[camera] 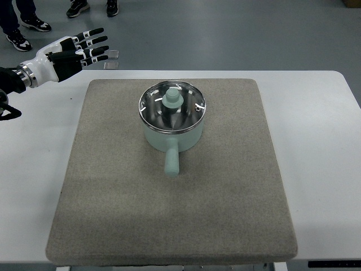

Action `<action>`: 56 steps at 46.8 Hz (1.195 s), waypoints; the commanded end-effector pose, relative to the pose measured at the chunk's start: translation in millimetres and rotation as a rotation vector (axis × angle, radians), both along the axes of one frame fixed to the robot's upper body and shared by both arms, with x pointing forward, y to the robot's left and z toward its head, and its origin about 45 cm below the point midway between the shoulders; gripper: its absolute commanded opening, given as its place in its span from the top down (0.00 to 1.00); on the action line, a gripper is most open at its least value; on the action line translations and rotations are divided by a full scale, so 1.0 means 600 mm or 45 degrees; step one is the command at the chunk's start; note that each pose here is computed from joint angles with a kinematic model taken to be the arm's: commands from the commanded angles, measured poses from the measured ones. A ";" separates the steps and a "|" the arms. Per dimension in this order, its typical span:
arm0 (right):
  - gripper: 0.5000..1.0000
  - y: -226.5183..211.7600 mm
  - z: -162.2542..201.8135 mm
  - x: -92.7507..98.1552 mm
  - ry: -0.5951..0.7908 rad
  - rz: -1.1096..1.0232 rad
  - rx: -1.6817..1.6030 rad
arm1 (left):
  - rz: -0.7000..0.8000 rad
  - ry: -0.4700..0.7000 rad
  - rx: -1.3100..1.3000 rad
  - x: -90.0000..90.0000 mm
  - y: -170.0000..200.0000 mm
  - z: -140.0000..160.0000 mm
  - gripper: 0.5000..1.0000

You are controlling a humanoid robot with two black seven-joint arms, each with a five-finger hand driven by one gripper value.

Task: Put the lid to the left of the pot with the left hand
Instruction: 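Move the left hand forward over the mat toward the saucepan lid, then lower the left hand onto the lid's mint-green knob, fingers open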

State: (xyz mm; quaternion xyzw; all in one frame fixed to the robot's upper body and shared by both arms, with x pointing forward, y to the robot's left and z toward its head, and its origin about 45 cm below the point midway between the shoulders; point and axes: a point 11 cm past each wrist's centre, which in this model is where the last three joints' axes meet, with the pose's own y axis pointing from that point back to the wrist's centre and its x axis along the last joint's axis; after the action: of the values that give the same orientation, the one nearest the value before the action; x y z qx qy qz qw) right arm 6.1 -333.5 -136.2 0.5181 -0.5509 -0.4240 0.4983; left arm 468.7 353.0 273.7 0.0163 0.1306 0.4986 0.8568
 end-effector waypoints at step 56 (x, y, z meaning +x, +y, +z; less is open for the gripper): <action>0.15 0.000 0.000 0.000 0.000 0.000 0.000 | -0.826 -0.767 1.406 -0.028 -0.210 0.185 0.01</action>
State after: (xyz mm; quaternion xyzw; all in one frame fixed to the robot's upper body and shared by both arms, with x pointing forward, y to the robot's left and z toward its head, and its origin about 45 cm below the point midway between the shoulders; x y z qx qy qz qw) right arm 6.2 -333.5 -136.2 0.5182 -0.5510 -0.4239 0.4982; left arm 453.2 233.3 384.8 0.3331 -0.3808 0.2117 0.8362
